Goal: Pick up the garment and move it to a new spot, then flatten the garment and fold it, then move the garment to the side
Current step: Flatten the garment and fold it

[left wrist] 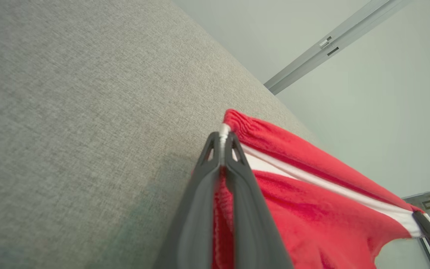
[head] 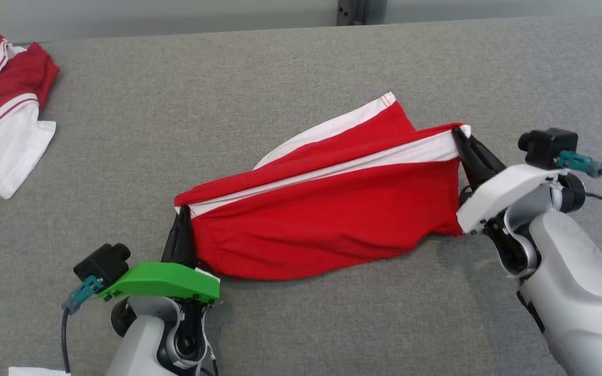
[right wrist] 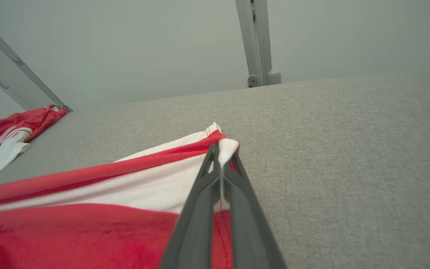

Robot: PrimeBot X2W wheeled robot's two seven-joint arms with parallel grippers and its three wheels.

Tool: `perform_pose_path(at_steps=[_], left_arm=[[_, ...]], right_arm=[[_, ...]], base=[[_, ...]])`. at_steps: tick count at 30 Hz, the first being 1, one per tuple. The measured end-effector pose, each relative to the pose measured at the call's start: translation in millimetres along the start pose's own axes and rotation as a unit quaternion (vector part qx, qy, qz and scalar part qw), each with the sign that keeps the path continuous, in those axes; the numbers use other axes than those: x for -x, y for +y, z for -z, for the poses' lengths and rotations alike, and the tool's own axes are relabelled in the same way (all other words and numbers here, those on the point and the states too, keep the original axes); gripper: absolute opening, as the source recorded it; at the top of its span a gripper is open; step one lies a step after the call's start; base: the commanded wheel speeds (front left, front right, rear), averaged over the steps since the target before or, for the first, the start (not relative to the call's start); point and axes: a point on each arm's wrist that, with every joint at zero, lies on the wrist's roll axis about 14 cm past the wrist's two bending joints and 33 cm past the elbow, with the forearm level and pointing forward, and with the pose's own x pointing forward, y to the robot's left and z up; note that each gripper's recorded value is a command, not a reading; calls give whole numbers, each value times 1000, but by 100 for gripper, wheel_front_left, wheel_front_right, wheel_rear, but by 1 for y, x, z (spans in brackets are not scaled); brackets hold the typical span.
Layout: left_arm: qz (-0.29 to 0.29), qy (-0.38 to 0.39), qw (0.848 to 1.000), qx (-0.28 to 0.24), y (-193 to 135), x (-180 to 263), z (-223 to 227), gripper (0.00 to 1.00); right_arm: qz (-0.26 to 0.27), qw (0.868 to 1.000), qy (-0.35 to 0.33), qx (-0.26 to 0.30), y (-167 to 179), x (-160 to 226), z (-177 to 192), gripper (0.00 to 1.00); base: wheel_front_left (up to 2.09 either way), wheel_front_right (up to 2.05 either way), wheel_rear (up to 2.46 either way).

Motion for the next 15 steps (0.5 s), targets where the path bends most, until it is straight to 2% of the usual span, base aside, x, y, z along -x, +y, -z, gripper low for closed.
perform_pose_path(at_steps=[6, 15], left_arm=[[-13, 7, 1000, -13, 9, -9, 2, 0], [-30, 10, 999, -6, 19, -11, 3, 0]], right_arm=[[-25, 998, 51, 23, 10, -40, 10, 0], [-46, 993, 104, 40, 19, -76, 32, 0]], base=[[0, 0, 0], [0, 0, 0]])
